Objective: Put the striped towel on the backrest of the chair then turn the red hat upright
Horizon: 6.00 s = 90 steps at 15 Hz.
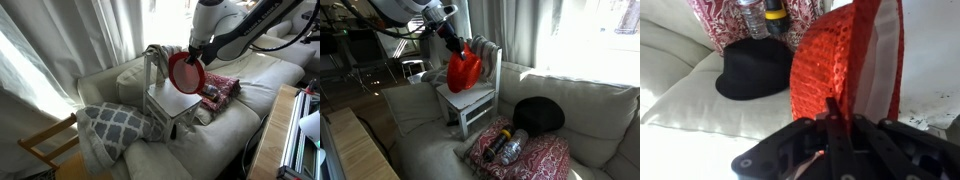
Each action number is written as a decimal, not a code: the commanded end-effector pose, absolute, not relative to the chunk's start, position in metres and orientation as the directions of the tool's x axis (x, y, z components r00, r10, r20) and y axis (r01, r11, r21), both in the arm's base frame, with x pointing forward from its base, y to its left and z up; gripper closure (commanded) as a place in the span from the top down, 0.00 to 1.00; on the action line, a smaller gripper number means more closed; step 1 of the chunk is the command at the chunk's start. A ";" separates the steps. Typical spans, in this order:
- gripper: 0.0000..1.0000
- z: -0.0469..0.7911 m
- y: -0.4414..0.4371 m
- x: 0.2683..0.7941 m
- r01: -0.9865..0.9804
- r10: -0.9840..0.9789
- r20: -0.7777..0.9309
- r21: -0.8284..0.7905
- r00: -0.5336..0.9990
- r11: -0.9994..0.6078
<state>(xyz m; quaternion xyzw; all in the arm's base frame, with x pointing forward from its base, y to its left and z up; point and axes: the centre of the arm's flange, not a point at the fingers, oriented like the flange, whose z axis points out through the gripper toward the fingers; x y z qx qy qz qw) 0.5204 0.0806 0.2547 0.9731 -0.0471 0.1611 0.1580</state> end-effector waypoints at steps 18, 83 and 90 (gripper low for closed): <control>0.01 0.177 0.218 0.486 -0.007 0.278 0.390 0.591 0.878 -0.807; 1.00 0.312 0.083 0.507 0.244 0.237 0.064 -0.145 0.969 -0.959; 1.00 0.387 0.050 0.497 0.296 0.296 0.036 -0.226 0.955 -0.928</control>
